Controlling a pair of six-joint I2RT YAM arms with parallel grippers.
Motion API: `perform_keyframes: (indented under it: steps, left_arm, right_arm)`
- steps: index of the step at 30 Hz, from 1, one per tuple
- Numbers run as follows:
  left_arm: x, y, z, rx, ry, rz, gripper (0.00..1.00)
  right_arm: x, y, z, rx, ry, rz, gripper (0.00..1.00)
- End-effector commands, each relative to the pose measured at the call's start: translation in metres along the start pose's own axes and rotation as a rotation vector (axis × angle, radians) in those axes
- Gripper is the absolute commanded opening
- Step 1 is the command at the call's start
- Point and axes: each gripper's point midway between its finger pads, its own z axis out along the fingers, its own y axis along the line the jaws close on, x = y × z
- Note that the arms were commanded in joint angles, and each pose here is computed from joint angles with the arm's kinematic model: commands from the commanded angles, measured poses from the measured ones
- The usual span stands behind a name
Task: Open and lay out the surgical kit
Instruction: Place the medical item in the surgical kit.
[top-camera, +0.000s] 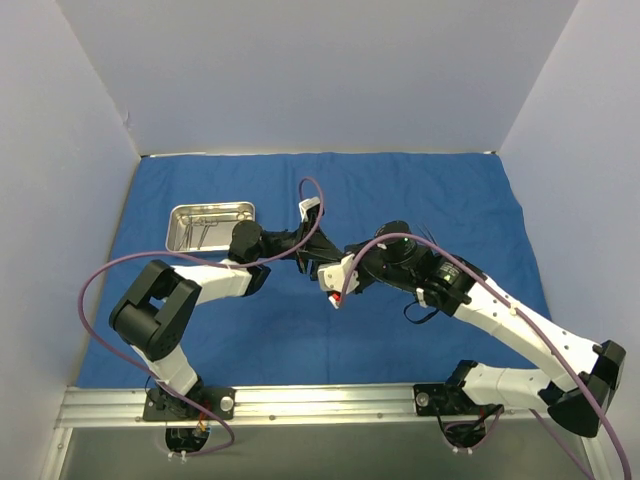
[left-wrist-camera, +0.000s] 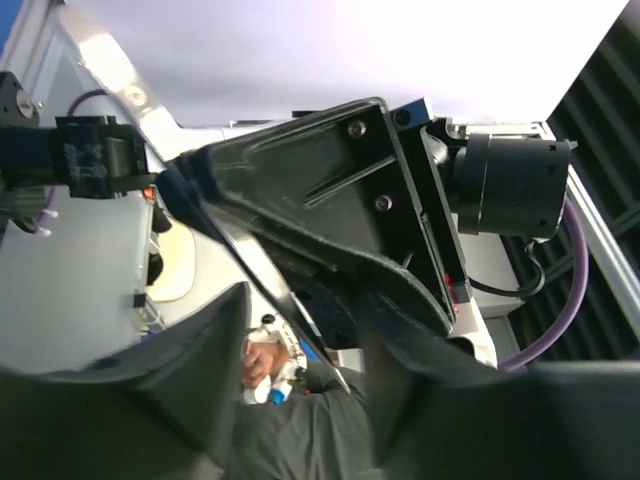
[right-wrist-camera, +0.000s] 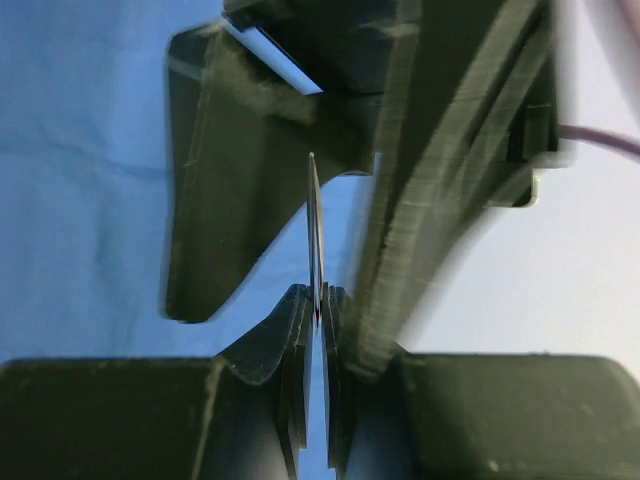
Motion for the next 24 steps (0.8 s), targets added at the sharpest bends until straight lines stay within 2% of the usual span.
perform_keyframes:
  steps: [1, 2, 3, 5, 8, 11, 12, 13, 15, 16, 18, 19, 21, 22, 23, 24]
  left_arm:
    - [0.029, -0.048, -0.011, 0.133, 0.067, 0.171, 0.65]
    - [0.025, -0.051, -0.016, 0.132, 0.050, 0.187, 0.76]
    - [0.022, -0.052, -0.018, 0.132, 0.038, 0.194, 0.79]
    - [0.016, -0.049, -0.021, 0.119, 0.030, 0.199, 0.94]
    - [0.003, -0.047, -0.031, 0.102, -0.004, 0.201, 0.94]
    - [-0.022, -0.035, -0.053, 0.050, -0.091, 0.174, 0.94]
    - [-0.031, -0.032, -0.062, 0.036, -0.135, 0.166, 0.94]
    - [-0.053, -0.021, -0.084, -0.002, -0.233, 0.142, 0.94]
    - [-0.066, -0.019, -0.102, -0.046, -0.306, 0.164, 0.94]
    - [-0.083, -0.012, -0.117, -0.110, -0.361, 0.178, 0.94]
    - [-0.091, -0.012, -0.126, -0.188, -0.392, 0.218, 0.94]
    - [-0.099, -0.007, -0.134, -0.278, -0.406, 0.247, 0.94]
    - [-0.110, -0.002, -0.143, -0.394, -0.448, 0.283, 0.94]
    - [-0.101, 0.021, -0.154, -0.513, -0.425, 0.248, 0.94]
    - [-0.110, 0.008, -0.157, -0.567, -0.434, 0.307, 0.94]
    - [-0.107, 0.028, -0.172, -0.704, -0.439, 0.286, 0.94]
  right_arm:
    - [-0.008, -0.015, -0.004, 0.040, -0.044, 0.071, 0.00]
    - [-0.007, -0.013, -0.005, 0.039, -0.044, 0.088, 0.00]
    - [-0.004, -0.009, -0.006, 0.021, -0.052, 0.121, 0.00]
    - [0.001, -0.001, -0.006, -0.007, -0.048, 0.153, 0.00]
    - [0.019, 0.011, -0.007, -0.036, -0.017, 0.233, 0.00]
    - [0.043, 0.021, -0.012, -0.044, 0.023, 0.346, 0.00]
    - [0.054, 0.035, -0.011, -0.079, 0.049, 0.381, 0.00]
    - [0.070, 0.041, -0.012, -0.076, 0.089, 0.450, 0.00]
    - [0.093, 0.059, -0.010, -0.091, 0.155, 0.549, 0.00]
    - [0.107, 0.063, -0.013, -0.075, 0.192, 0.643, 0.00]
    - [0.117, 0.063, -0.014, -0.076, 0.231, 0.748, 0.00]
    - [0.126, 0.068, -0.010, -0.093, 0.266, 0.804, 0.00]
    - [0.145, 0.074, -0.015, -0.074, 0.372, 0.915, 0.00]
    - [0.154, 0.074, -0.012, -0.075, 0.418, 0.946, 0.00]
    - [0.163, 0.076, -0.015, -0.062, 0.462, 0.996, 0.00]
    - [0.172, 0.081, -0.013, -0.068, 0.510, 1.020, 0.00]
